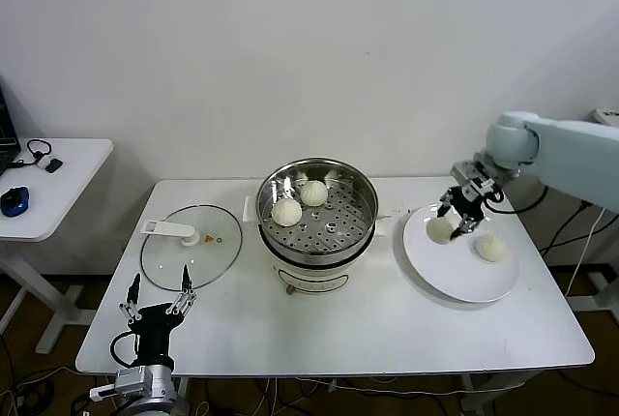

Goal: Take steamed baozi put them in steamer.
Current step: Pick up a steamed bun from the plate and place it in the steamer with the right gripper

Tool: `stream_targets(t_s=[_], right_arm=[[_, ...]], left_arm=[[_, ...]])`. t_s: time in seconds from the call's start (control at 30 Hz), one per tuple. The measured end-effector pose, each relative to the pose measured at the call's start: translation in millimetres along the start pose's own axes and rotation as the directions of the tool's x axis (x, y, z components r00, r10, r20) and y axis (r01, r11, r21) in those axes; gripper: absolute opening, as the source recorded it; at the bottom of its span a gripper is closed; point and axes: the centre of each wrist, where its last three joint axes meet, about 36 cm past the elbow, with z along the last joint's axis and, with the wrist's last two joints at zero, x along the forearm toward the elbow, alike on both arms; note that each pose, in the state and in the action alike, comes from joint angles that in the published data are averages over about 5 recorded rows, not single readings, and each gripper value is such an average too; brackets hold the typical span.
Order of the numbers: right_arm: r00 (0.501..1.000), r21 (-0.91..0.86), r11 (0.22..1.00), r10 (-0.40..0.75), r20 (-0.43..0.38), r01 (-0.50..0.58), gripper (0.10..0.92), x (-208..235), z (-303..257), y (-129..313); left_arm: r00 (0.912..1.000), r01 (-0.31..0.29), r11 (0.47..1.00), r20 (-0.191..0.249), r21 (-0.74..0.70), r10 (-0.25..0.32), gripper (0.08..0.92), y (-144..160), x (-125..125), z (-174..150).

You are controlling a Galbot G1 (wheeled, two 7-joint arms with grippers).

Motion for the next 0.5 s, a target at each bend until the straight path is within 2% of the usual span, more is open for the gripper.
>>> stream_targets(t_s=[0.27,0.5], right_arm=[[0.997,0.154,0.985,0.069,0.018,-0.071,0.552,61.9,-65.9,-39.6],[0.996,0.354,0.931,0.079,0.032,-0.085,0.577,78.1,-123.1,-64.0]], left_arm=[[1.0000,0.000,1.000,0.008,0.005,0.000,0.823,0.1,0.8,-3.7],[0.9999,0.007,1.000,0.009,0.010,-0.007,0.823,1.6,1.3,-3.7]])
